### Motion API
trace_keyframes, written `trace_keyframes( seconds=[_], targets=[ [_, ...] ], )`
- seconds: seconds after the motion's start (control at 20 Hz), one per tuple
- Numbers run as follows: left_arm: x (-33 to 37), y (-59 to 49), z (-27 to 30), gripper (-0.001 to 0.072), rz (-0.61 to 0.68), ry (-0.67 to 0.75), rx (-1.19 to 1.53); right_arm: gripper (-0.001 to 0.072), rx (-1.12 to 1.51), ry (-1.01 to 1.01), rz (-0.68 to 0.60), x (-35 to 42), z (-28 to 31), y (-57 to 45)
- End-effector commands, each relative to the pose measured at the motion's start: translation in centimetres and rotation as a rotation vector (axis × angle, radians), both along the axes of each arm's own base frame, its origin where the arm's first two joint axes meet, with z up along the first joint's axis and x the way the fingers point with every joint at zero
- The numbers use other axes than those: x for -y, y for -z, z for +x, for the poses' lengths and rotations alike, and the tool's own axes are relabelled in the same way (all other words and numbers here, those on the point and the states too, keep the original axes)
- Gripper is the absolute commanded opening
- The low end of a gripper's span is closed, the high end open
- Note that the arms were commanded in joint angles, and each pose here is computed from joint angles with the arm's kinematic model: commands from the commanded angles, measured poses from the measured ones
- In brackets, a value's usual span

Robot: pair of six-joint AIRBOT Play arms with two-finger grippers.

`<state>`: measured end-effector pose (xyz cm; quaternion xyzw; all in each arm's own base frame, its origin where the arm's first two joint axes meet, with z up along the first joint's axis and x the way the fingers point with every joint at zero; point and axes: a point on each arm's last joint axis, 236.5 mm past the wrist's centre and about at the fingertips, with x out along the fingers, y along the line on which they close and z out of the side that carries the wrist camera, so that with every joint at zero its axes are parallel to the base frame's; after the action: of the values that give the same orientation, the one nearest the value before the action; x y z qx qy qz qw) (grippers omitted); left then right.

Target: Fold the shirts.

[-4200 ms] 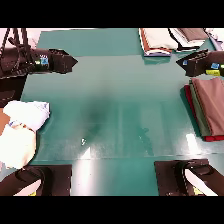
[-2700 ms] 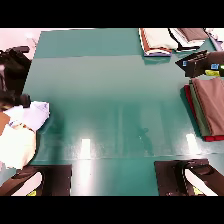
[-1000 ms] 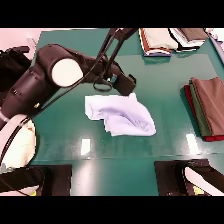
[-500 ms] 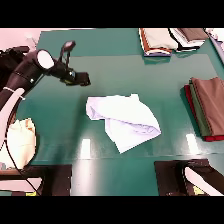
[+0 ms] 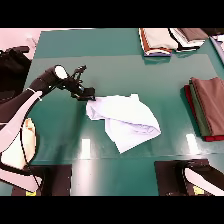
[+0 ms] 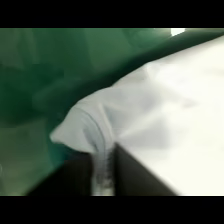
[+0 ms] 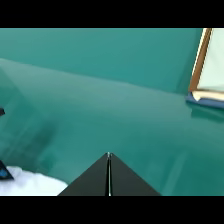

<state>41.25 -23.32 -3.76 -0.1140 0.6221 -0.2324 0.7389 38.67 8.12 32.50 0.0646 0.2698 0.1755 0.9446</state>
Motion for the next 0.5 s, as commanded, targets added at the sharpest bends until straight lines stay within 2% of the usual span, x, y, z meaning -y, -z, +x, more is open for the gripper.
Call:
trace_keyframes(
  seconds=[0.0,0.2,0.25,0.3,0.35,0.45],
  targets=[
    [-0.4,-2.5,1.8,0.0030,-0.019,0.010,0.044,0.0022,-0.205,0.038,-0.011,2.4,-1.8,5.7],
    [-3.0,-10.4,5.6,0.0030,-0.033,-0.043,0.242,0.0032,-0.572,0.138,0.047,5.9,-7.3,19.0],
    [-3.5,-11.7,6.0,0.0030,-0.023,-0.046,0.286,0.0192,-0.652,0.141,0.088,5.4,-8.8,22.3],
    [-4.0,-12.7,6.3,0.0030,-0.001,-0.049,0.325,0.0465,-0.740,0.133,0.145,4.4,-10.5,25.8],
    [-4.1,-13.0,6.4,0.0030,0.001,-0.050,0.336,0.0546,-0.809,0.111,0.210,2.7,-11.9,28.4],
    [-4.1,-12.6,6.1,0.0031,0.006,-0.044,0.320,0.0546,-0.882,0.046,0.327,-1.4,-13.9,32.4]
  ],
)
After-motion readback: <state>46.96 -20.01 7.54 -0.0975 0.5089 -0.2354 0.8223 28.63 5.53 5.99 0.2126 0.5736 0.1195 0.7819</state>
